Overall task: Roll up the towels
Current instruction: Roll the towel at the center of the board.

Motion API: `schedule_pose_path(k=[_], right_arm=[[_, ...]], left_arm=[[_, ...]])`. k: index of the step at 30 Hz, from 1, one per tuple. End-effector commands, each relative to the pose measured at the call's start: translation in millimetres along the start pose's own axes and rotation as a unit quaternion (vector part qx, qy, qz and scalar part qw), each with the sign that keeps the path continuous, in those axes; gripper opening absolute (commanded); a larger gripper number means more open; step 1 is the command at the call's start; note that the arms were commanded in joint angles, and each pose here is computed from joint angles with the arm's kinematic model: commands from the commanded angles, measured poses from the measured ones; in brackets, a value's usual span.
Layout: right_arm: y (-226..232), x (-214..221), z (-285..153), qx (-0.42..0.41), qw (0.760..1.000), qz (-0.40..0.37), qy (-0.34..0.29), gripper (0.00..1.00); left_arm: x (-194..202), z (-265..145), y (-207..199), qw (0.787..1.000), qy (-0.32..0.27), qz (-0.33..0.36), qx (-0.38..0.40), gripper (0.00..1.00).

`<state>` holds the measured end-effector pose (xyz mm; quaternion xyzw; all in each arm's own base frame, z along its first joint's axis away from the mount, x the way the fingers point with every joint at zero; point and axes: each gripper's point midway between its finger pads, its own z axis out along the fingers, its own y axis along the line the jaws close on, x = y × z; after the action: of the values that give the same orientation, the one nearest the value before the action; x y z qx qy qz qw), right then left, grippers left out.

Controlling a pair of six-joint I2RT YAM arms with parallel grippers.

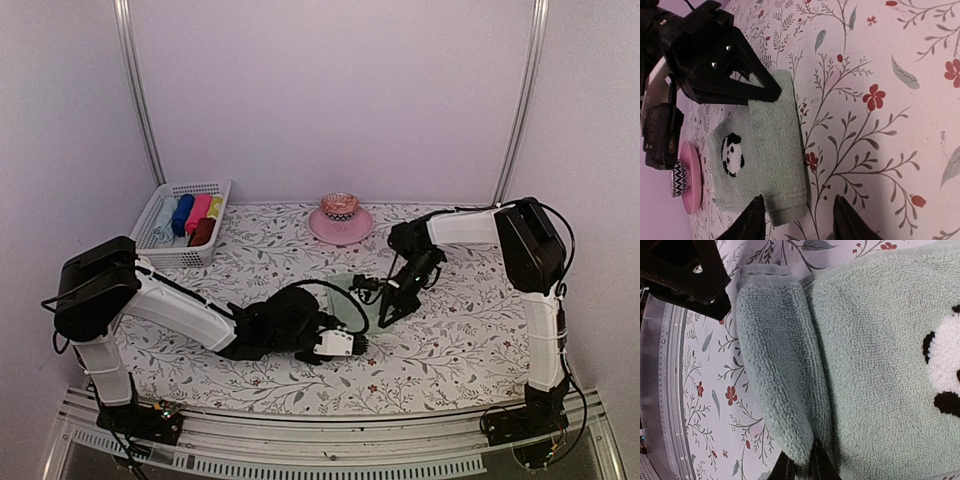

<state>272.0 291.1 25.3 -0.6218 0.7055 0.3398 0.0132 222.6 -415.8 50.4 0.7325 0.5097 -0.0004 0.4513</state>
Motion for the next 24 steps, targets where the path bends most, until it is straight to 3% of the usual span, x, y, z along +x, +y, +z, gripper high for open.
schedule_pose_path(k=[1,16,24], right_arm=[[-5,11,5,-0.006,1.0,0.019,0.018,0.12],[-5,10,5,-0.006,1.0,0.022,0.017,0.12],[-5,10,5,-0.006,1.0,0.021,0.017,0.13]], left_arm=[[-24,-1,6,0.999,-0.037,0.016,-0.013,0.47],[-5,27,-6,1.0,0.004,0.027,0.0,0.47],[27,42,-13,0.999,0.049,0.012,-0.009,0.47]])
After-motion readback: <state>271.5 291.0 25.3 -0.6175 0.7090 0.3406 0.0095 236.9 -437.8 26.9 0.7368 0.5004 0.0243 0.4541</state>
